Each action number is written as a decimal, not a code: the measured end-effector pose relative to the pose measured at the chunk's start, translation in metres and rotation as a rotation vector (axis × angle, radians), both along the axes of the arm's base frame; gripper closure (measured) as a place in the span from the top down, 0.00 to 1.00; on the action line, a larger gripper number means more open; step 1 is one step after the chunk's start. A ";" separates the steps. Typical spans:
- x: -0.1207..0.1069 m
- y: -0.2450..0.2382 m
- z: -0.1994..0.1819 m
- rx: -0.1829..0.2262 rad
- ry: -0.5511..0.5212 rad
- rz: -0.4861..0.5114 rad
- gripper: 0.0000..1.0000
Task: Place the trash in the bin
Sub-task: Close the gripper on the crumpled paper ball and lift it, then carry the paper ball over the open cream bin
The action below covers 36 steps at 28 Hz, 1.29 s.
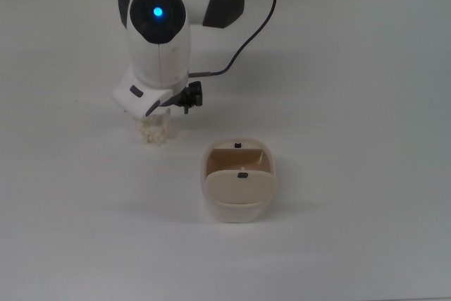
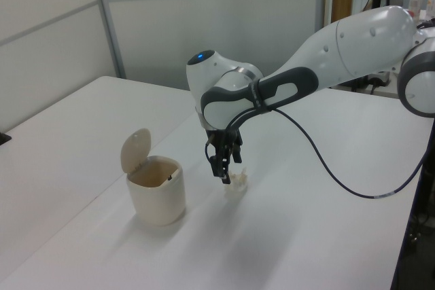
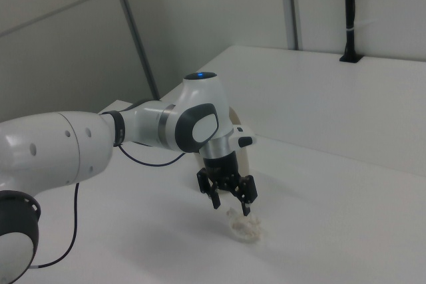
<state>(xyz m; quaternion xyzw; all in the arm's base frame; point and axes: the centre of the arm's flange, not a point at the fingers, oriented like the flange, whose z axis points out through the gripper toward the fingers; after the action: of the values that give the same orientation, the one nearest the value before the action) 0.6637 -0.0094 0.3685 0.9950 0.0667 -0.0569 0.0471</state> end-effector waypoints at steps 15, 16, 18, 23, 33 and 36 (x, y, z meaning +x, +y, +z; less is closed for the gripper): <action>0.003 0.003 -0.006 0.003 0.001 0.008 0.34; 0.003 0.003 -0.006 0.003 0.001 0.008 0.31; 0.003 0.003 -0.005 0.004 0.000 0.009 0.24; 0.004 0.004 -0.001 0.004 -0.008 0.011 0.02; 0.011 0.012 0.076 0.007 -0.141 0.025 0.01; 0.010 0.027 0.103 0.021 -0.188 0.046 0.01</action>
<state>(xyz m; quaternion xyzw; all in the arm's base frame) 0.6738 0.0176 0.4716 0.9946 0.0854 0.0383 0.0440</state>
